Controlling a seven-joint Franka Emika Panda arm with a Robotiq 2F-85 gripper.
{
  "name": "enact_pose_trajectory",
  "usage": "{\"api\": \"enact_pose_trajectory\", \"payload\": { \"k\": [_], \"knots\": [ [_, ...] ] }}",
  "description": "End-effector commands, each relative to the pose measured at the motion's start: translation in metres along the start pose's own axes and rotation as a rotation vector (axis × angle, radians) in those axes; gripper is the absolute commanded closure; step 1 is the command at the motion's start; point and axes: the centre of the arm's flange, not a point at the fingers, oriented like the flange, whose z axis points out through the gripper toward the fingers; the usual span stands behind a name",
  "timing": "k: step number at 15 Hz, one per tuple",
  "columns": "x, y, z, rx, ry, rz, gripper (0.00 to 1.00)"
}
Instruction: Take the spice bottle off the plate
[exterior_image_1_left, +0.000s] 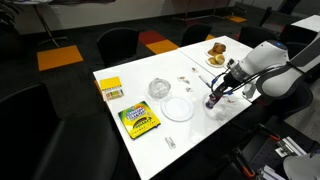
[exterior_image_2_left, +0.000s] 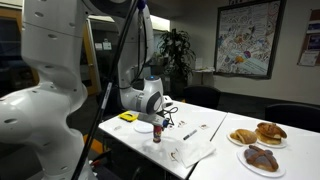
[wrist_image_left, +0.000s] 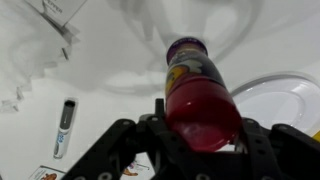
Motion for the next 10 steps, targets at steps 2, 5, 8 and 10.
{"api": "enact_pose_trajectory", "payload": {
  "k": [2, 5, 8, 10],
  "knots": [
    [-0.005, 0.007, -0.032, -0.002, -0.158, 0.032, 0.70],
    [-0.002, 0.006, -0.032, -0.015, -0.236, 0.024, 0.70],
    [0.007, -0.002, -0.025, -0.020, -0.307, -0.001, 0.19],
    [0.014, -0.008, -0.023, -0.023, -0.341, -0.018, 0.07]
  ]
}}
